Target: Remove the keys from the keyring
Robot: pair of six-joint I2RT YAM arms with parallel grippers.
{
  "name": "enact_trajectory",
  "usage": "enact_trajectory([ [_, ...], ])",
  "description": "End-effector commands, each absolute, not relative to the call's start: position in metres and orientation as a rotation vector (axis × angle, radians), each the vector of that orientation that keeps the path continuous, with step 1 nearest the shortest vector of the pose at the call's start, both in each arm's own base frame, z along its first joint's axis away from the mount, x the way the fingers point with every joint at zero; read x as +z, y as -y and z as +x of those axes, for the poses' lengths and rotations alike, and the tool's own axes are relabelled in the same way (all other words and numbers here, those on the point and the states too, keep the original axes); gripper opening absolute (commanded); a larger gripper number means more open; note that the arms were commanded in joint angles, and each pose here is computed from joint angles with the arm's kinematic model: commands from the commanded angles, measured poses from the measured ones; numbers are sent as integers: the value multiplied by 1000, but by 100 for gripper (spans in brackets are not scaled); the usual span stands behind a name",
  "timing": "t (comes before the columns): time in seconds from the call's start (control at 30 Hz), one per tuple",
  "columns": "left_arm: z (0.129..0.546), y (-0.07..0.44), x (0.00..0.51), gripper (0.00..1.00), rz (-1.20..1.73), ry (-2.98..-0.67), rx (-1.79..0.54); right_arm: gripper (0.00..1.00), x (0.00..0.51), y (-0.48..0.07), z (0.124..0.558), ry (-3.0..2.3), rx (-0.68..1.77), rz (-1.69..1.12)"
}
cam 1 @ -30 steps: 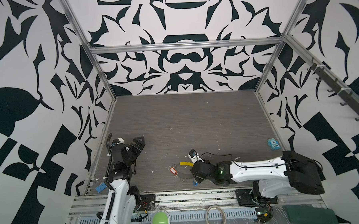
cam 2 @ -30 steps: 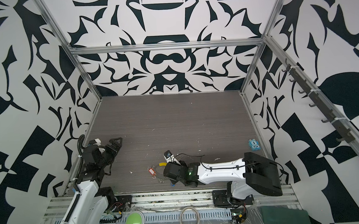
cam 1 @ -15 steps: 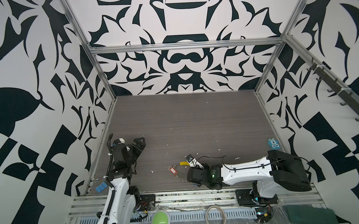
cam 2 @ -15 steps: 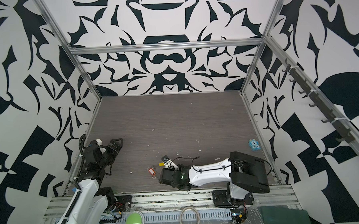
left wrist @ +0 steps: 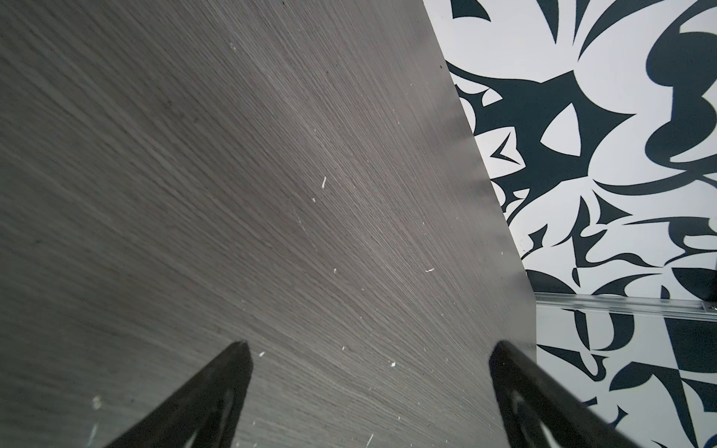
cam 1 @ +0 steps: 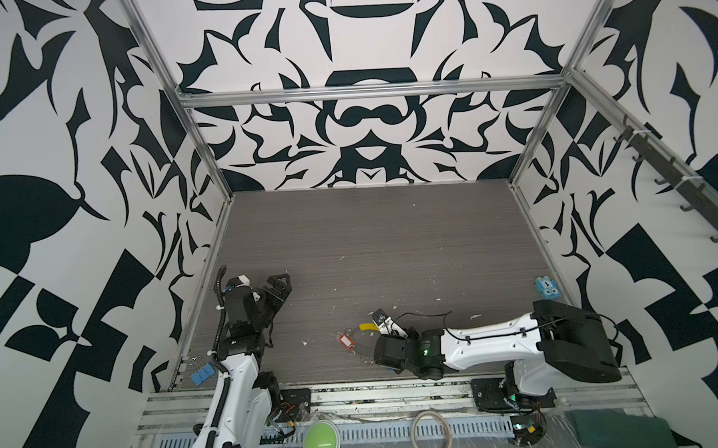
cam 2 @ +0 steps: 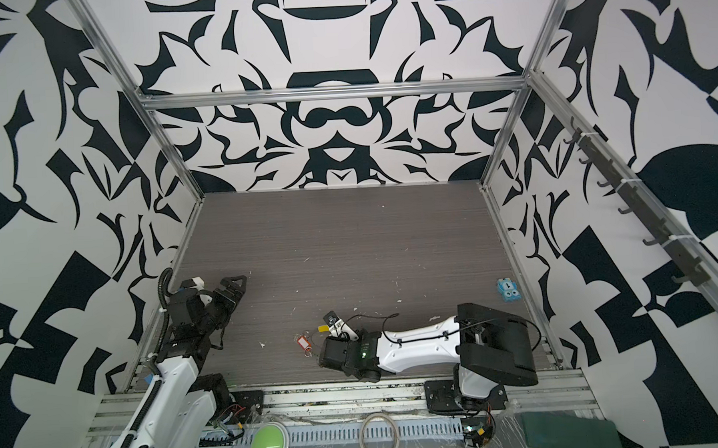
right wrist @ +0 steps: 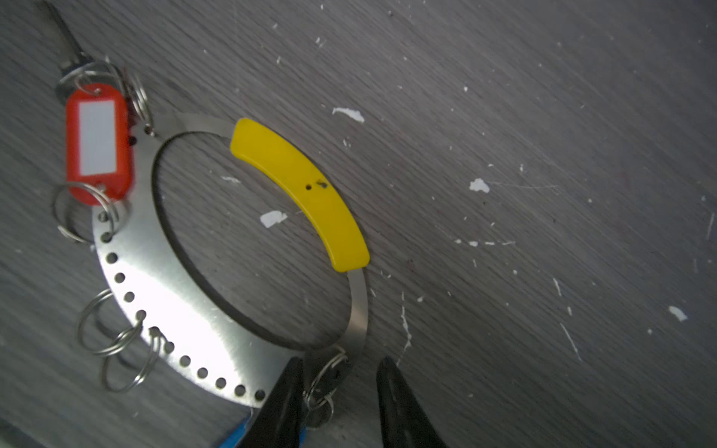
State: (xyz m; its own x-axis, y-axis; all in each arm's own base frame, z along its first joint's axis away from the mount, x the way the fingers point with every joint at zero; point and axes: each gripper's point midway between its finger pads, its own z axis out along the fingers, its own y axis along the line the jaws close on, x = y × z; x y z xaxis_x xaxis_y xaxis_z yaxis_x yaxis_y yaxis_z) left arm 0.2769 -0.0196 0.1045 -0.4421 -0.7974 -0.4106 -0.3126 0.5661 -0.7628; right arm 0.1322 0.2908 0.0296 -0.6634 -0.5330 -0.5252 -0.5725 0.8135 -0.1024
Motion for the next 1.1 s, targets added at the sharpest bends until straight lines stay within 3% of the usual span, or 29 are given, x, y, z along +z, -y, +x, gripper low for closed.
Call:
enact_trajectory([
  [0.0,276,22,103,100,-866,-2009,-784,32,32,-288,133,-2439,99,-785],
  [0.37,276,22,103,100,-863,-2011,-786,28,31,-288,133,-2437,115,-773],
  [0.57,276,23,104,100,-857,-2010,-789,20,35,-297,132,-2413,187,-784],
  [0.83,276,23,105,100,-851,-2005,-793,0,37,-296,134,-2398,180,-785],
  [1.07,276,27,114,100,-833,-1980,-828,0,62,-297,143,-2300,192,-817],
])
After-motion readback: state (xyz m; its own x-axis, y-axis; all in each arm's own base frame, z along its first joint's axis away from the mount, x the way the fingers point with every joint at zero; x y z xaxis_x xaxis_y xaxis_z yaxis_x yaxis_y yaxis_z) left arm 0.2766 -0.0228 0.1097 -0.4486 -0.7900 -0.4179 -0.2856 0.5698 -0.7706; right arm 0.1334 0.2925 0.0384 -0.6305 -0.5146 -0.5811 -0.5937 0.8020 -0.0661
